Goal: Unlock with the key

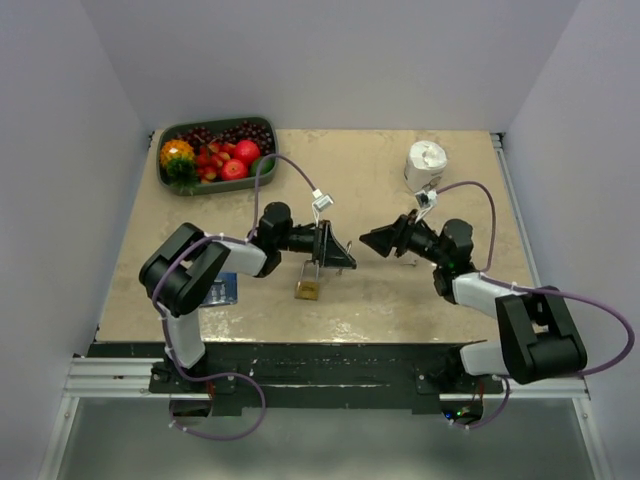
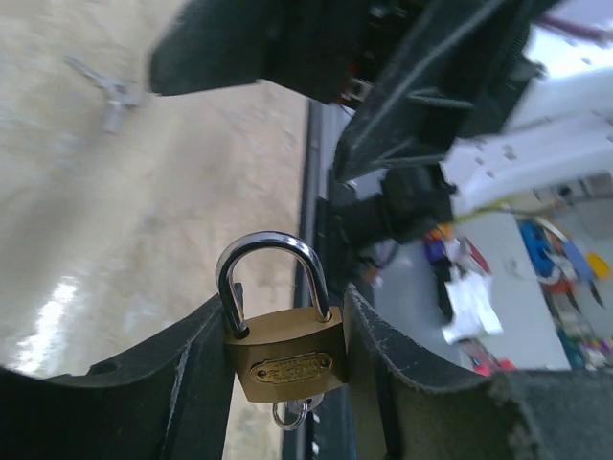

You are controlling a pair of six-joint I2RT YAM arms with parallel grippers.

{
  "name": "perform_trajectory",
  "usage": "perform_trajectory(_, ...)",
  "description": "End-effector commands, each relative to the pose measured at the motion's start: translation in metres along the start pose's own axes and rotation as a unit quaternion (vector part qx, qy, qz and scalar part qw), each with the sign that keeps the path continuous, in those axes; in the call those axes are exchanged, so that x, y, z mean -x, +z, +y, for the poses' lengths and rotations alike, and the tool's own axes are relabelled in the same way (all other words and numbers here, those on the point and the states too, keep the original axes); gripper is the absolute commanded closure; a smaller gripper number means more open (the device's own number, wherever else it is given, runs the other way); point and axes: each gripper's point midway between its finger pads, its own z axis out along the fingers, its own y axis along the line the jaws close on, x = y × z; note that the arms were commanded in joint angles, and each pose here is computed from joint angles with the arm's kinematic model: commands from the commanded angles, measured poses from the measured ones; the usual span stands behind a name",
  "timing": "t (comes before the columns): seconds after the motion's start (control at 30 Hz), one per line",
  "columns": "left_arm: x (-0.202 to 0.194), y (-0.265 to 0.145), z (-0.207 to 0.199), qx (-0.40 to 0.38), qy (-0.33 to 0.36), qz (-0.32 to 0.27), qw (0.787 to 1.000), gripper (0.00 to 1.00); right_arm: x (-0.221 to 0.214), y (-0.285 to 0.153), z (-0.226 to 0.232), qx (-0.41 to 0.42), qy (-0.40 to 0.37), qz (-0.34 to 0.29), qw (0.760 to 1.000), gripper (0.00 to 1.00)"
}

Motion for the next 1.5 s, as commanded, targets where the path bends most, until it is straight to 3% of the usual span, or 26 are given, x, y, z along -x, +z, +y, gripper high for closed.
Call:
perform_trajectory(0.0,-0.018,-0.021,-0.064,-0.128,0.053,0.079,0.987,1.00,0.018,-0.006,0.061,0.140,-0.069,0.004,0.988,0.27)
perform_trajectory(0.1,-0.030,-0.031,-0.078,-0.165,0.050,0.112,0.979,1.00,0.019,-0.011,0.079,0.167,-0.091,0.011,0.982,0.27)
perform_trajectory(0.27,-0.033,-0.049,-0.115,-0.225,0.063,0.116,0.965,1.00,0.000,-0.003,0.088,0.169,-0.129,0.070,0.975,0.27)
perform_trajectory(0.5,-0.036,-0.047,-0.109,-0.223,0.056,0.120,0.966,1.00,-0.019,0.008,0.111,0.196,-0.150,0.110,0.963,0.28)
perform_trajectory(1.3,-0.033,-0.054,-0.125,-0.230,0.082,0.118,0.962,1.00,-0.059,-0.004,0.108,0.233,-0.072,0.152,0.958,0.34)
perform_trajectory(1.47,-0.033,-0.054,-0.125,-0.231,0.083,0.118,0.962,1.00,-0.060,-0.005,0.111,0.243,-0.069,0.156,0.955,0.42)
